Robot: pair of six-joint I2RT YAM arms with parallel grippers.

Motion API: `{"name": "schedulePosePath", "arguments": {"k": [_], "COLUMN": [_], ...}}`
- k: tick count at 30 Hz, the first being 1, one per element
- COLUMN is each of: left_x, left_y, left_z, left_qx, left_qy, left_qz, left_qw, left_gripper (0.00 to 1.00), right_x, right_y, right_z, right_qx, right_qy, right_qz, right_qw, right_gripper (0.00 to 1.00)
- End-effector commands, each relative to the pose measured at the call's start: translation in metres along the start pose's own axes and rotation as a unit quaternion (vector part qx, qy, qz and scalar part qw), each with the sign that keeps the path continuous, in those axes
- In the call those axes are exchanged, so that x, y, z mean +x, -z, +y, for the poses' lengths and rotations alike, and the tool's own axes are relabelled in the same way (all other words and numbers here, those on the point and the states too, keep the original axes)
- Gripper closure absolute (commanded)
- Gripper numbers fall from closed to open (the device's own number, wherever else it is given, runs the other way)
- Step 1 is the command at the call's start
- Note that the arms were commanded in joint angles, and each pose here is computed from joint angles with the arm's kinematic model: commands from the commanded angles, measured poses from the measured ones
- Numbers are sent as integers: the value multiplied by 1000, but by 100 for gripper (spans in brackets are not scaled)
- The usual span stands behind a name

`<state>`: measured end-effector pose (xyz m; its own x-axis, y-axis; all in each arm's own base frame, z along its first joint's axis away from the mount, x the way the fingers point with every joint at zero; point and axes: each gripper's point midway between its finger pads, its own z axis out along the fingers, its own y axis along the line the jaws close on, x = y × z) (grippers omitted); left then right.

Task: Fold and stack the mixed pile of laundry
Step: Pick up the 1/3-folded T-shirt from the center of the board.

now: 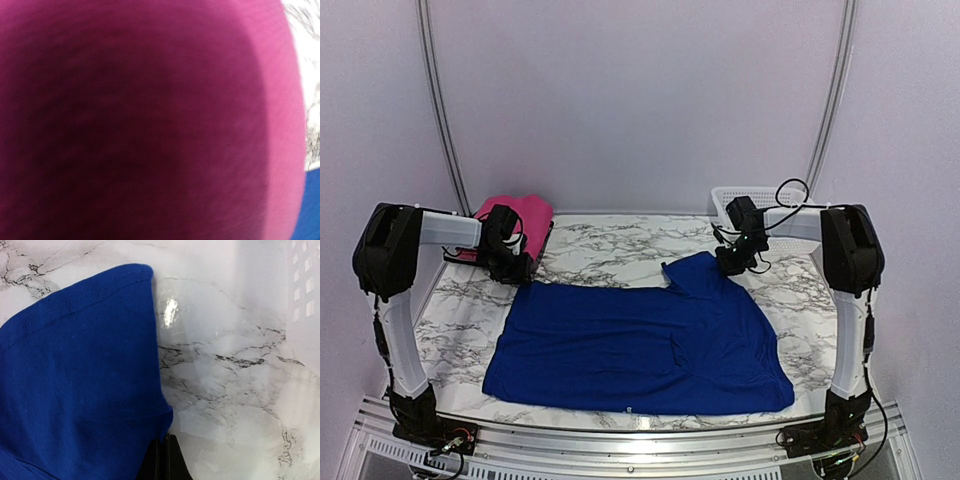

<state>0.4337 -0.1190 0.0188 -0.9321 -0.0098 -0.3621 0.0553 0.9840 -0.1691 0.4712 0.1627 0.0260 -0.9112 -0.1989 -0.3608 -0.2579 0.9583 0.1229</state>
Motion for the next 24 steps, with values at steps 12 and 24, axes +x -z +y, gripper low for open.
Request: {"name": "schedulePosePath", "arguments": {"k": [12,24], "left_x": [-30,-32], "left_y": [28,75], "left_z": [9,-1], "left_qx": [-32,-8], "left_qy": [2,-18], "left_qz": [-48,-93], "left_qw": [998,995], "left_gripper": [100,100], "right_x": [-55,-43], "right_y": [68,110], "right_z": [3,9], "right_qx": [0,-17], "right_qy": [-10,-7], "right_qz": [-94,-114], "right_qw": [996,993], "right_gripper": [100,100]}}
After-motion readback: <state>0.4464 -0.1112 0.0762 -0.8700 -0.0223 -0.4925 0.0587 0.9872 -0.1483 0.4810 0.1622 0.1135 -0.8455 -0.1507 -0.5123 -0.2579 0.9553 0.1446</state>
